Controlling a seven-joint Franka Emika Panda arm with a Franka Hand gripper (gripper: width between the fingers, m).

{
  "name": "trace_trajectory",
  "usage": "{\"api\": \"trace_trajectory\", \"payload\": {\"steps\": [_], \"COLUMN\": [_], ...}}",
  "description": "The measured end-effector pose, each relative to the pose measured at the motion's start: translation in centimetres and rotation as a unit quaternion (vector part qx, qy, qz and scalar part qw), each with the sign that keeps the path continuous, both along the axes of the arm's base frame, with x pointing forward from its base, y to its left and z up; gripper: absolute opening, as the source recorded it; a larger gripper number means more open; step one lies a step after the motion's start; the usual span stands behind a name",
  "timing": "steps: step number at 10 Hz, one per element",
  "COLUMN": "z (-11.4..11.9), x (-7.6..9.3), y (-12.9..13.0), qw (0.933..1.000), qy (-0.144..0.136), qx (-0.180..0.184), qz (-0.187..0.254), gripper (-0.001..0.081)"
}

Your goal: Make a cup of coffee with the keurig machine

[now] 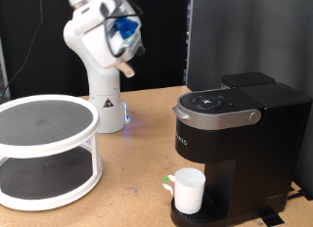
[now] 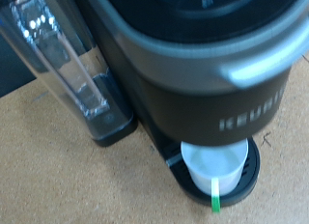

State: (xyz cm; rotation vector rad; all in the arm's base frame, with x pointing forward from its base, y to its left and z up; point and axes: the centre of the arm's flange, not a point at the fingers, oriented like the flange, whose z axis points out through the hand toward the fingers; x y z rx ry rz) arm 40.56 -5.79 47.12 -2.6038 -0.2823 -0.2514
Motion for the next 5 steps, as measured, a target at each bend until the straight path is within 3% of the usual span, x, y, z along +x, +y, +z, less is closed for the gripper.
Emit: {"api": "trace_trajectory", "payload": {"steps": [2,3,5], "z": [1.9,2.3,2.0], "x": [1.2,1.7,1.6], "y": [2.3,2.9,3.0], "qw": [0.9999,0.9997,0.9997], "qy": [0.003,0.010,0.006], "qx": [-0.012,-0.014,-0.022], "qz": [-0.007,-0.018,0.001], "gripper": [0.0805,0.0805,0.0805]}}
